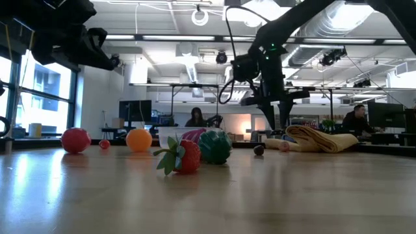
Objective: Pick and placing Produce into tupperware
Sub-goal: Put the right pink peach into the transparent bin
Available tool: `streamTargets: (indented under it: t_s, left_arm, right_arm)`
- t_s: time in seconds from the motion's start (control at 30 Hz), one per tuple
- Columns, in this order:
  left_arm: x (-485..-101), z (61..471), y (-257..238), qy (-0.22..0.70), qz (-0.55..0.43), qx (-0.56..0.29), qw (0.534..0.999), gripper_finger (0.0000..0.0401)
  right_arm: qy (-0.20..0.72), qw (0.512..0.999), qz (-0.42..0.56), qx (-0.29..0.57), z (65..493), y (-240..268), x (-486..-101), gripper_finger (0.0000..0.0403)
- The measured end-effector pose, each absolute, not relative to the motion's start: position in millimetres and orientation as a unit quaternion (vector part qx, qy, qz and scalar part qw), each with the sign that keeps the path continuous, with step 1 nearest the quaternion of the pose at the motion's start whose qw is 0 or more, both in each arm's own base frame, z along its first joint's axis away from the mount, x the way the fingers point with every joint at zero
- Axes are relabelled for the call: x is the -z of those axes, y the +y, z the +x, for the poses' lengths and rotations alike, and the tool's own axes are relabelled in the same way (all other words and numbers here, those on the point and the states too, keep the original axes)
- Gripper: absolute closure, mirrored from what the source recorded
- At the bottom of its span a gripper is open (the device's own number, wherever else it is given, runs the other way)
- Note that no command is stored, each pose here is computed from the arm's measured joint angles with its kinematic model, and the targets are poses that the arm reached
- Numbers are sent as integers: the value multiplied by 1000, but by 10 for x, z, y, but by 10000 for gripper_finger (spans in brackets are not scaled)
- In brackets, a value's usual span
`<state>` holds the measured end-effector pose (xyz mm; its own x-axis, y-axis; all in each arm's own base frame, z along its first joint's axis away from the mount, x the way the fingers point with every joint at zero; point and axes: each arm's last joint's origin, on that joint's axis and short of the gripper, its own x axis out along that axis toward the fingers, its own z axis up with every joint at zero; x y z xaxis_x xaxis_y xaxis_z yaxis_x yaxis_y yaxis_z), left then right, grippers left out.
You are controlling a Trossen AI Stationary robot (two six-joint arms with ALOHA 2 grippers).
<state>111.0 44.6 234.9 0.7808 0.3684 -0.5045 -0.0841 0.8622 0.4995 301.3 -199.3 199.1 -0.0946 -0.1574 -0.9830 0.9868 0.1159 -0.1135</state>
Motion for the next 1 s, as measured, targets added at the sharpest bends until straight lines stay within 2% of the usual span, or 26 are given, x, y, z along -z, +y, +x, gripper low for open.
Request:
streamTargets:
  t_s: [0.43,0.6,0.7,1.0]
  left_arm:
    - [-2349,1110,446,307,231,-124,915,396]
    - [-2349,1110,446,307,231,-124,915,396]
    - [-2350,1110,446,307,231,-124,915,396]
    - [-2350,1110,446,307,231,-124,915,396]
  right_arm:
    - [483,534,385,577,3009,-2019,-1989,285]
    - [490,515,392,584,2937,-1970,-1813,285]
    - [484,519,404,577,2906,-1978,-1680,285]
    - [458,518,426,583,2906,-2001,-1628,285]
